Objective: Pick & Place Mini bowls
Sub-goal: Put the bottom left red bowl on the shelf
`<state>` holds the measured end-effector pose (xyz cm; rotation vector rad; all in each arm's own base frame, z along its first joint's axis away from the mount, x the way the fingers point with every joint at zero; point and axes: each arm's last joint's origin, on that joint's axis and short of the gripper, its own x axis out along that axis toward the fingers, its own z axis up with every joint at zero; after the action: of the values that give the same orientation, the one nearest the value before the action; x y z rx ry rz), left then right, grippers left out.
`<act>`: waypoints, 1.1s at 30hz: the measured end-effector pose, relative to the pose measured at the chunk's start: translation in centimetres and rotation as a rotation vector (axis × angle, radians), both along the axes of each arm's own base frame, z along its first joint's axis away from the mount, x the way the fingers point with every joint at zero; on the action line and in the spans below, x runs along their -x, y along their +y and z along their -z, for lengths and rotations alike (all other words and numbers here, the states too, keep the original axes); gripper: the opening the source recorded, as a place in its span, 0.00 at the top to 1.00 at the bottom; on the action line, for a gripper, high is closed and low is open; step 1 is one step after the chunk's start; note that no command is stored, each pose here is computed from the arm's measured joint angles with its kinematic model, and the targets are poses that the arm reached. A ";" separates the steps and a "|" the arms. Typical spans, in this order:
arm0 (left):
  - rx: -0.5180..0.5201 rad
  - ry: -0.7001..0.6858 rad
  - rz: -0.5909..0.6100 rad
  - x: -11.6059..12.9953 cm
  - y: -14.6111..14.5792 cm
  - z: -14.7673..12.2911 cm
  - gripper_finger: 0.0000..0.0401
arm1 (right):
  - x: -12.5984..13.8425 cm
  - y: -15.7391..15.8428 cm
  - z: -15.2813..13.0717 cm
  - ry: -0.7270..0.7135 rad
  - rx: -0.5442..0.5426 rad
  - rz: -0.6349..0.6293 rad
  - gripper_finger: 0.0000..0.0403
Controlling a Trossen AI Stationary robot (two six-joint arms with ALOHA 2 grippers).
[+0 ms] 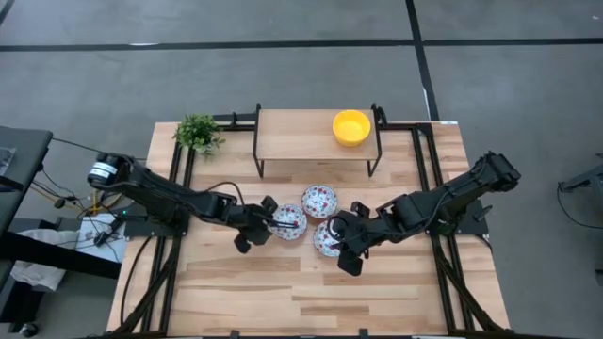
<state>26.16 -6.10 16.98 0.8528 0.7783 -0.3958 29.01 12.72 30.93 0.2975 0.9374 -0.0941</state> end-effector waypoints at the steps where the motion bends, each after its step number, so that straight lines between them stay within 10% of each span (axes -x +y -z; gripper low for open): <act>1: -0.002 0.007 0.000 0.0 0.0 0.2 0.59 | 0.0 0.0 0.0 -0.001 -0.001 -0.001 0.72; 22: -0.010 0.075 -0.047 -1.1 1.1 2.5 0.60 | 0.2 0.4 0.0 0.000 -0.003 -0.007 0.72; 33: 0.051 0.088 0.019 -1.0 0.5 2.5 0.92 | 0.2 0.4 0.0 -0.001 -0.002 -0.006 0.72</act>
<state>27.14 -5.58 14.45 0.7993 0.8385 -0.4707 28.84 13.09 30.95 0.2966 0.9372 -0.0875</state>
